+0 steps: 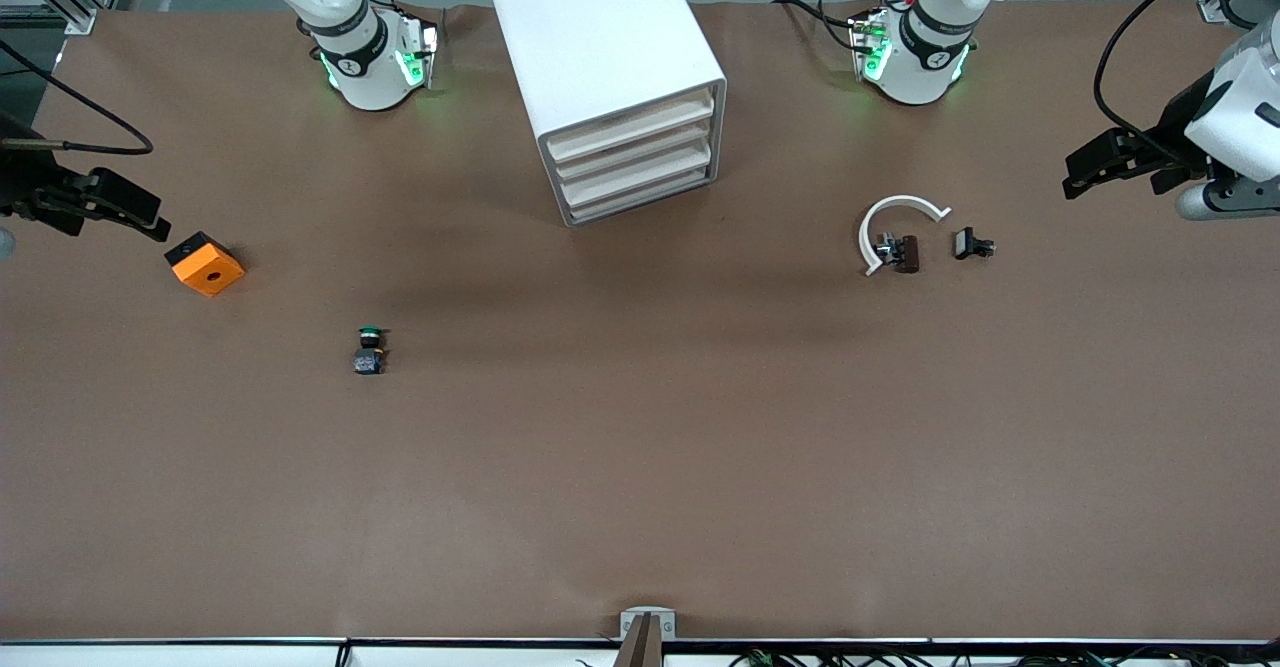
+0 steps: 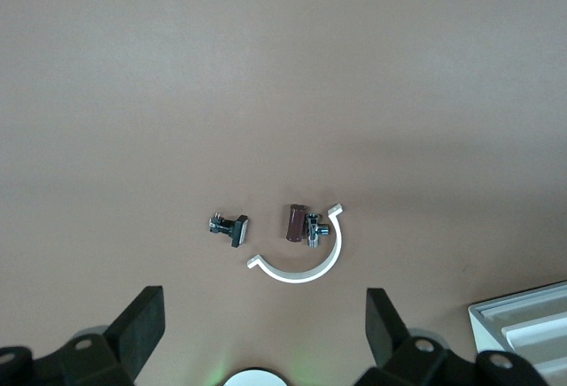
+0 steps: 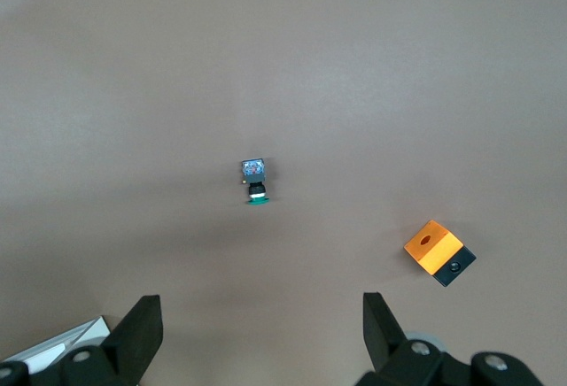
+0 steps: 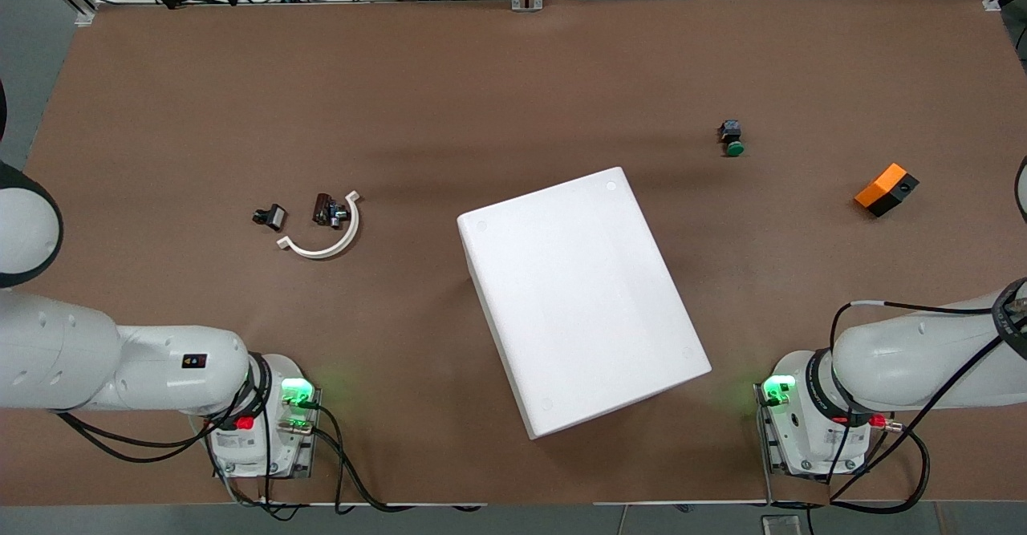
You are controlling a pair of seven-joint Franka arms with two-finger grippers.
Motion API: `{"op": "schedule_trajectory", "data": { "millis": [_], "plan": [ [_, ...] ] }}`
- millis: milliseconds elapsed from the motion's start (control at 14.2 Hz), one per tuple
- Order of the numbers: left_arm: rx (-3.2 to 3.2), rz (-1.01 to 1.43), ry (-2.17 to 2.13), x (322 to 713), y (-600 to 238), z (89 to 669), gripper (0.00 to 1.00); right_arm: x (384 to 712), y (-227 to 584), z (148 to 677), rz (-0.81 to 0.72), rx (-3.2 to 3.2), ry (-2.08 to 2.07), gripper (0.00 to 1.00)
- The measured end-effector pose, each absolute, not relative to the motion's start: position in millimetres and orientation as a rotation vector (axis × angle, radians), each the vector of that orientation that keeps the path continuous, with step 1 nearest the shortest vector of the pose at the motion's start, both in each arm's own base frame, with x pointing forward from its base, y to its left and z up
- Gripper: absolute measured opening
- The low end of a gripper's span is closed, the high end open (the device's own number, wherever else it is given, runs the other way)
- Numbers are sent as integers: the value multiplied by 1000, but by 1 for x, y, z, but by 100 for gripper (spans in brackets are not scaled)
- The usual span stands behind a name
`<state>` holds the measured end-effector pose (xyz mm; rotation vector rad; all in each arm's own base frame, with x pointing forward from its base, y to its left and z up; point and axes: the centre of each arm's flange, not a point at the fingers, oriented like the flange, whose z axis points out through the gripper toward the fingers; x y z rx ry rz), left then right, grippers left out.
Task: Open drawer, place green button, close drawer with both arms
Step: 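Reach the left gripper toward the white cabinet's drawer handle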
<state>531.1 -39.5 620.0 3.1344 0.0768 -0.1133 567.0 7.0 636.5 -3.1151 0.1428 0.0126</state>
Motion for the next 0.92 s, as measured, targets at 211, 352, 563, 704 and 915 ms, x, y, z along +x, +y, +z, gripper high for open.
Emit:
{"op": "schedule_trajectory", "data": {
  "millis": [211,352,563,704,915],
  "plan": [
    [3134,-115,77,531,-40,620,100,567,9,636,14,-3115,137,100],
    [3134,-116,77,532,-39,619,100,567,9,636,14,-3115,137,100],
    [3131,-116,80,546,-38,616,100,567,9,636,14,-3115,137,100],
    [3128,-162,79,562,-40,598,100,567,9,636,14,-3115,137,100],
    [3090,-309,224,587,-51,542,100,567,9,636,14,-3115,137,100]
  ]
}}
